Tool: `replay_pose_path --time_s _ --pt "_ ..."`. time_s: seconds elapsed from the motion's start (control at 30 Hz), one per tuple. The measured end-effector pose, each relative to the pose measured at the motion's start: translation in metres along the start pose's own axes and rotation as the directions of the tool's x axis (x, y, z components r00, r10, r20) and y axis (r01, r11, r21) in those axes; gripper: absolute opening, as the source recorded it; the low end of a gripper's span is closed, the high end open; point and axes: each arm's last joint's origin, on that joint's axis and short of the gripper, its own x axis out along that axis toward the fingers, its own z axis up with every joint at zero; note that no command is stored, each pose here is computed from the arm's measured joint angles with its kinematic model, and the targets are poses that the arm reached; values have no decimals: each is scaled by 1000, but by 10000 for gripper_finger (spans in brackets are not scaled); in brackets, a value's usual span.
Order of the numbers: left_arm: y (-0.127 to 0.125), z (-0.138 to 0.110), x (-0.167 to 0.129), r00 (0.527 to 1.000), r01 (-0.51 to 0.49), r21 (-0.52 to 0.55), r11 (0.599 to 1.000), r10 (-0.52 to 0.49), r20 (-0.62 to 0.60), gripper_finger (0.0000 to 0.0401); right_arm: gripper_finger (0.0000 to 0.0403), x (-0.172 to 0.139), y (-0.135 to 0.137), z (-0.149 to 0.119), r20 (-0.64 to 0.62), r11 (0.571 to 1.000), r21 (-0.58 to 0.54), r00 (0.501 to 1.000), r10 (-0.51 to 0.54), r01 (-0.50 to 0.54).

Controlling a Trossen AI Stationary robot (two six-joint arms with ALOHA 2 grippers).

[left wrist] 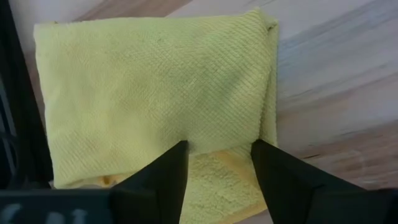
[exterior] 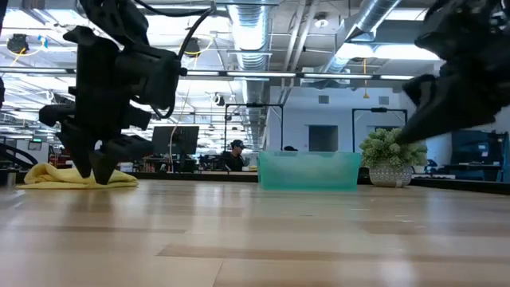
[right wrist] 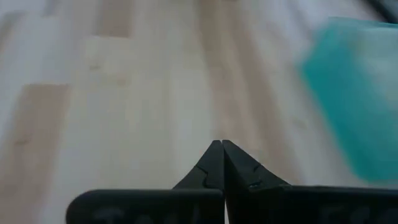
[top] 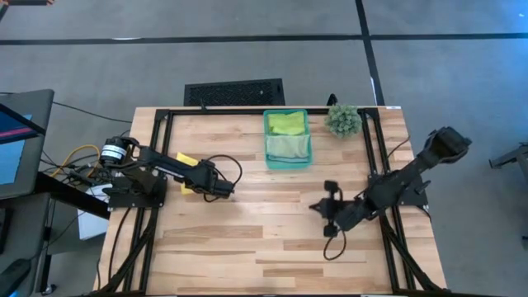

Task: Fold microfiber towels
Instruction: Fold the yellow microfiber cloth

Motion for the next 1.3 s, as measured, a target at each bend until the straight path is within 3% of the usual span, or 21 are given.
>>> replay_pose_path --time_s 0.2,0.37,0.53,0.63,0.73,0.9,1.0,1.1,1.3 --pt "-1 -2 -1 1000 8 20 1000 -8 -17 157 13 -22 -15 -3 8 982 73 985 -174 173" --pt "-3 -1 0 1000 27 56 998 -27 3 101 13 -22 -11 -6 13 983 58 985 -173 172" --pt "-23 4 -11 978 198 143 970 -205 40 16 13 -15 -6 -12 -15 983 26 983 -182 183" --pt "-39 10 -38 938 283 219 934 -317 137 9 13 -10 -6 -14 -35 980 13 980 -196 197" --pt "-48 15 -82 847 331 283 900 -416 332 4 13 -7 -8 -15 -50 977 11 976 -210 211" --pt "-45 -7 -165 562 353 368 860 -510 651 4 13 -4 -10 -16 -59 975 16 974 -219 220" --pt "-41 -27 -181 459 305 375 876 -480 748 3 13 -4 -10 -16 -60 976 17 974 -218 219" --pt "-38 -37 -177 460 264 386 884 -467 755 1 13 -4 -10 -16 -62 976 27 975 -212 214" --pt "-43 -32 -144 556 303 357 883 -468 687 26 13 -4 -8 -15 -65 982 36 981 -185 188"
